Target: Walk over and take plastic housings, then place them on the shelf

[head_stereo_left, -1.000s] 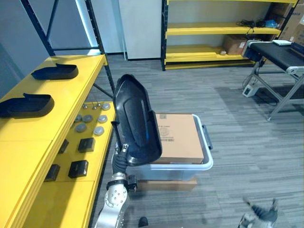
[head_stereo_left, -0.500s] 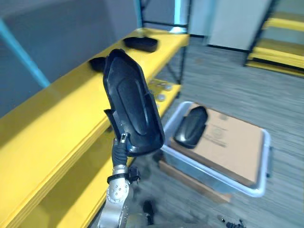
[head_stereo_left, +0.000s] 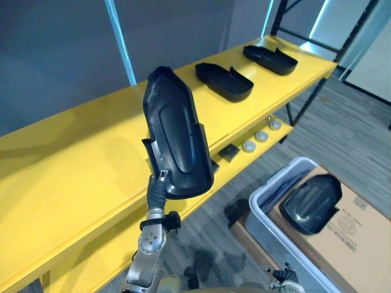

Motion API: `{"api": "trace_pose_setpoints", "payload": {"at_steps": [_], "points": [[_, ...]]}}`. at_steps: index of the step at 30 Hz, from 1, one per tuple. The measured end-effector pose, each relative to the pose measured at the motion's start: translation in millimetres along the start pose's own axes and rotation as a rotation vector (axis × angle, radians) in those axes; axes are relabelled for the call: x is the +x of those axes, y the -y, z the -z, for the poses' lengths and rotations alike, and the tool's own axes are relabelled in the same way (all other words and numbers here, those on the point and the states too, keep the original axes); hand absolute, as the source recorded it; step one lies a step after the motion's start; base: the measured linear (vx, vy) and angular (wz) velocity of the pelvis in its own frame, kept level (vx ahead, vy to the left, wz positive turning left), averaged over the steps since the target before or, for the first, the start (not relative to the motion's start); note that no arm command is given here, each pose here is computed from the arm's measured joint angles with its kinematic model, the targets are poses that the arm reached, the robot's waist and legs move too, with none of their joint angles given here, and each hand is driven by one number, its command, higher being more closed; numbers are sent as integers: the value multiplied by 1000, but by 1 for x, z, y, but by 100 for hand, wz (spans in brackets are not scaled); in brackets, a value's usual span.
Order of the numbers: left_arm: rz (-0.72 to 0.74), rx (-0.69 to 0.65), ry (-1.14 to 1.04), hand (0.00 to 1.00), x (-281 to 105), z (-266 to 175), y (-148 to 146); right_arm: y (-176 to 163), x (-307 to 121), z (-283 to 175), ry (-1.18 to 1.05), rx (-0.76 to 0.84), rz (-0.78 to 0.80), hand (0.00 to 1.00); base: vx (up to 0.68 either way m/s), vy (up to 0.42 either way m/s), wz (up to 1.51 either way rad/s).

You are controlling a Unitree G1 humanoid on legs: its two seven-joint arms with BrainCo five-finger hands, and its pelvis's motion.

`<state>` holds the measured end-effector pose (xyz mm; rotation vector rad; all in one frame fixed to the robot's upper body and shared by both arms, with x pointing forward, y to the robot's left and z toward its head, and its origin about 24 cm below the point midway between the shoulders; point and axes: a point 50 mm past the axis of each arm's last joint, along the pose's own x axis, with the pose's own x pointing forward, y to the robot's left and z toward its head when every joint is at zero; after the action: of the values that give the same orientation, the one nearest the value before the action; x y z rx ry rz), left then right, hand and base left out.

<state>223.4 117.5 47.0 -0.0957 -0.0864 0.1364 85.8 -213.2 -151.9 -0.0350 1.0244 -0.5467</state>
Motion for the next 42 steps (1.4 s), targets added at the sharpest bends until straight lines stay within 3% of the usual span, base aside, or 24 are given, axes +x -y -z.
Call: {"api": "trace_pose_setpoints", "payload": {"at_steps": [6,21,26,33,42], "points": [[-43,-41,-2,100,-9,-1,5,2,-7,14,-24,-21,-6,0,167,-214,83],[27,-41,-7,100,-8,-1,22,-3,-12,18,-7,-39,-29,0,41,-86,13],[18,104,-29,100,28,11,30,-5,-14,19,-4,-65,-42,0,-80,-30,6],[-29,207,-171,100,42,41,22,-7,-12,14,30,-85,-47,0,-58,-54,3],[-172,311,-215,100,82,43,-9,-14,-9,4,56,-121,-77,0,22,-4,-5]]}}
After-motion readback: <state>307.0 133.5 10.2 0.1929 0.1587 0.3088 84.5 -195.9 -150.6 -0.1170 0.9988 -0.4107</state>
